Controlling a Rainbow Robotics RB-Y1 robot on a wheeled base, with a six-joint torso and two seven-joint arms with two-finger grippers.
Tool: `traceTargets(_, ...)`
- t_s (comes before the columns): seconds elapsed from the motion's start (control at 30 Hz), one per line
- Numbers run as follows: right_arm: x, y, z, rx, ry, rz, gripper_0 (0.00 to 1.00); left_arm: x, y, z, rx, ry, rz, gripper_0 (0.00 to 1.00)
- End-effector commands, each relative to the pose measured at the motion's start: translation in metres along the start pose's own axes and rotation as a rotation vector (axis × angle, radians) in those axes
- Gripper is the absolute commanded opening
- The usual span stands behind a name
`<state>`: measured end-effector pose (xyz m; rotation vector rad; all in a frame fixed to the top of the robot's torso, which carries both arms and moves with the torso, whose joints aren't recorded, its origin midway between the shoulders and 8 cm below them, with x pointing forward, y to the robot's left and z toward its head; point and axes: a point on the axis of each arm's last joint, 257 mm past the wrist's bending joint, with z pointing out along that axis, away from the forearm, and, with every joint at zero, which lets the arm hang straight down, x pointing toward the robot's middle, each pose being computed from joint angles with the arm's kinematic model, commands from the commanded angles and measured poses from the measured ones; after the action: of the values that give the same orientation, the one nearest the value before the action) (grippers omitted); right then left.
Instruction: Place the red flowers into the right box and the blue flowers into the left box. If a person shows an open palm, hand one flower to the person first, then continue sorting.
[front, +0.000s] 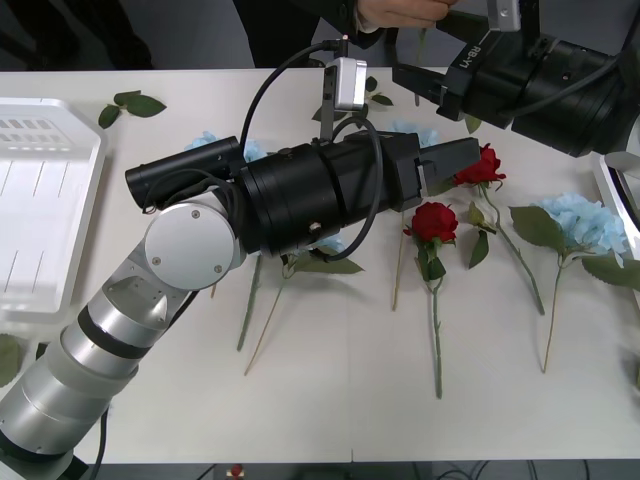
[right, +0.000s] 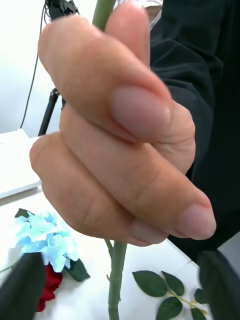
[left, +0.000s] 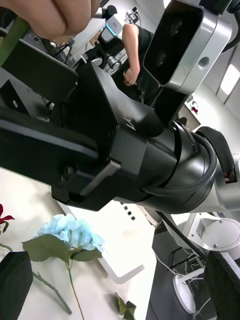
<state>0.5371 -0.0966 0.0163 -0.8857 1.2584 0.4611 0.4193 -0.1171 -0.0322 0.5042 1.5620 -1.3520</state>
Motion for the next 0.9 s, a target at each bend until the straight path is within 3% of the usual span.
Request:
traceTargets(0.03,-0.014,0.003,-0.003,-0.018,-0.023,-0.020,1.00,-0.013,-0.008,-0.002,0.016,-0.010,0.042,1.00)
traceTargets(0.3,0.010,0.015,-0.044,-0.118,0.075,-0.004,1.00,-0.012,-0.006,-0.002,0.014,-0.010,0.040,1.00)
traceTargets(0.57,0.068,0.031,-0.127,-0.206,0.304,0.182,1.00,-0.011,-0.002,-0.006,0.004,-0.003,0.047,1.00)
traceTargets(0.9,0.127,0.043,-0.209,-0.084,0.631,0.473,1.00,-0.011,0.054,-0.082,-0.107,0.201,0.075,1.00)
